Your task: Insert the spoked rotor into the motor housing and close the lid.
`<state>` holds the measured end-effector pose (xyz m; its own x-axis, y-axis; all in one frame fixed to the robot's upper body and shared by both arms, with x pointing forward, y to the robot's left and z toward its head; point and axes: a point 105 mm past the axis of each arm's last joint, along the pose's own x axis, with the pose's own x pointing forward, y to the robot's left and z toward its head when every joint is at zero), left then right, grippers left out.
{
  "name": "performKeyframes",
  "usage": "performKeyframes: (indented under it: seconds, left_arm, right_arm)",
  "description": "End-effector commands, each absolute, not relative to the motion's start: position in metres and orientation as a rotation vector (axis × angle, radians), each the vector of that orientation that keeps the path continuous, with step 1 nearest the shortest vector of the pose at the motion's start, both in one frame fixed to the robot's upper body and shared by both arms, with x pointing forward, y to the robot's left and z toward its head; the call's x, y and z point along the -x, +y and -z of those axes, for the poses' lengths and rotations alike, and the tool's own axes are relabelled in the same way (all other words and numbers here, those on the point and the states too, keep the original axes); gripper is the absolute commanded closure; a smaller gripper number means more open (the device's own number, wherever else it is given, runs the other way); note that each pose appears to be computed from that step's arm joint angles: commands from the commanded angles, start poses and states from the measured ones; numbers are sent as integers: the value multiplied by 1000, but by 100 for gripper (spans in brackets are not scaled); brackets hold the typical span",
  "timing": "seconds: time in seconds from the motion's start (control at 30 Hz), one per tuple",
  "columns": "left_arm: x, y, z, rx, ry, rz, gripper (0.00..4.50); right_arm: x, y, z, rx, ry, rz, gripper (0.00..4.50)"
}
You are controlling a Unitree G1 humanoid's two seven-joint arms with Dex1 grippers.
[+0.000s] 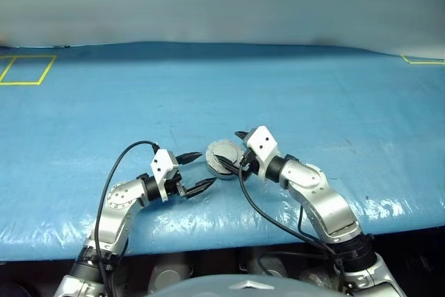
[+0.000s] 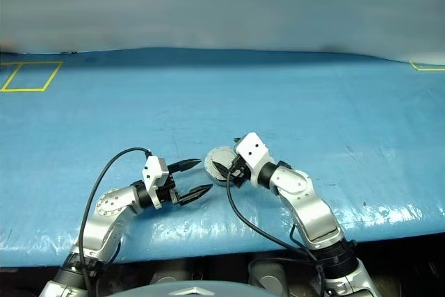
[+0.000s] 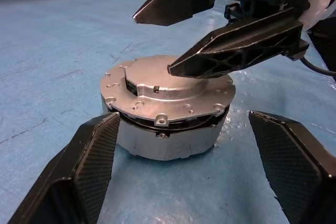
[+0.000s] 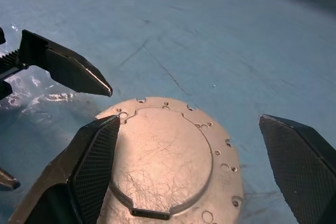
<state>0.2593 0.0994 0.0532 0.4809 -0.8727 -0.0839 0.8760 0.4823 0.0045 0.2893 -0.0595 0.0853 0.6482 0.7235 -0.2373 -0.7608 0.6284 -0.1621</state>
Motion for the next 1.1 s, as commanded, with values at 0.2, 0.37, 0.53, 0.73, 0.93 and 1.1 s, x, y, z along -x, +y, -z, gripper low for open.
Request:
performKeyframes:
  seconds: [0.2, 0.37, 0.53, 0.73, 0.93, 1.1]
  left_arm:
    - [-261, 98, -67, -71, 15, 1052, 29]
    - [-260, 98, -65, -78, 22, 1049, 29]
    - [-260, 98, -65, -80, 21, 1050, 29]
    - [-260, 97, -63, -88, 25, 1057, 29]
    - [-260, 97, -60, -92, 29, 1066, 29]
    - [-260, 96, -59, -100, 28, 1069, 29]
  right_arm:
    - [-284, -48, -86, 330, 125, -935, 2]
    - [-283, -51, -75, 368, 154, -929, 59]
    - [-284, -55, -70, 374, 176, -919, 229]
    - [-276, -56, -72, 270, 227, -957, 324]
    - [-277, -59, -89, 245, 160, -955, 324]
    - [-283, -58, -105, 198, 88, -923, 263]
